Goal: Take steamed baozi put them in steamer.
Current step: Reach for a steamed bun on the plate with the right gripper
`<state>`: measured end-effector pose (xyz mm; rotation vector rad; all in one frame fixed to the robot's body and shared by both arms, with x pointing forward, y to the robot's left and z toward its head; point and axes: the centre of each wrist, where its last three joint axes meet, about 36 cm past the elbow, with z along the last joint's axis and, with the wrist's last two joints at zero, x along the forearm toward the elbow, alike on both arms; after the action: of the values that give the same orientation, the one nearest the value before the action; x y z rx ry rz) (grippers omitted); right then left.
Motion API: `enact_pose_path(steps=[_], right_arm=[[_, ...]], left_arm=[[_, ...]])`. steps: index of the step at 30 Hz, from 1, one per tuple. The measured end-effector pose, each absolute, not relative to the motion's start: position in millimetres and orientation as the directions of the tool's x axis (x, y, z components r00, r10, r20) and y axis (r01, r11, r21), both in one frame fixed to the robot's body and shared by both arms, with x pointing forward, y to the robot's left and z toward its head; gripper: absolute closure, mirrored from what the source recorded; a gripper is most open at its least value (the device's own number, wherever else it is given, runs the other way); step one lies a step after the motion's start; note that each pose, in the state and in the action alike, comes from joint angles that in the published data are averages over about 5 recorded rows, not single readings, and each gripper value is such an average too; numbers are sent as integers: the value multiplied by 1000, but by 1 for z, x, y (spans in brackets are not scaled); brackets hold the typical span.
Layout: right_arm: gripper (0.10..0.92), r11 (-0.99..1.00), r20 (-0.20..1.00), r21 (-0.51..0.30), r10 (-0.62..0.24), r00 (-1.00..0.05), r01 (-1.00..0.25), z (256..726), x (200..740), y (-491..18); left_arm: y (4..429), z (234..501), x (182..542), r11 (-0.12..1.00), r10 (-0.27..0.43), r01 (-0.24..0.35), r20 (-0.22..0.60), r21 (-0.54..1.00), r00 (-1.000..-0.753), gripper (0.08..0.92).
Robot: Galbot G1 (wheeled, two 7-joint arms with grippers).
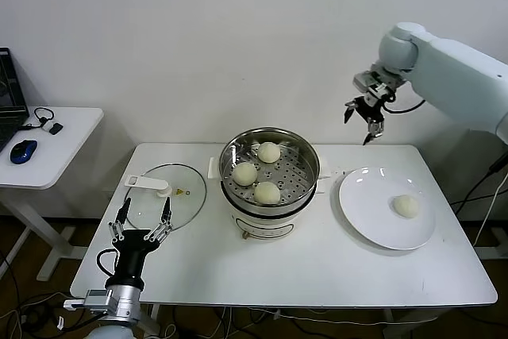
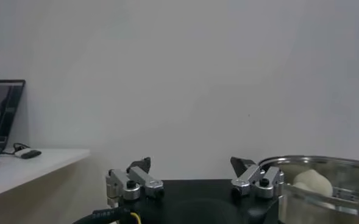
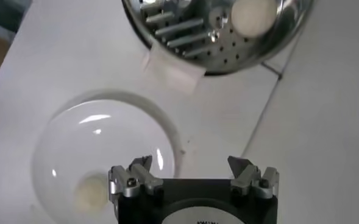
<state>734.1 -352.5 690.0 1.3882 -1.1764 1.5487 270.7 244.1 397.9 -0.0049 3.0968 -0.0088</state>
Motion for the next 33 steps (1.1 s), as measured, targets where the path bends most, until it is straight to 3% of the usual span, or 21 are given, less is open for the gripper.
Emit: enact_pose_path(steps=[16,33], right_arm=[[200,-91,998,-61,23,-63,-994,600,697,-466],[200,-54,996,-29,77,-33,-998,525,675,-512]], left_arm=[[243,398,269,1000,-1,-1,-43,-3,-999,177],[241,397,266,1000,0,-1,-35,3,-999,177]])
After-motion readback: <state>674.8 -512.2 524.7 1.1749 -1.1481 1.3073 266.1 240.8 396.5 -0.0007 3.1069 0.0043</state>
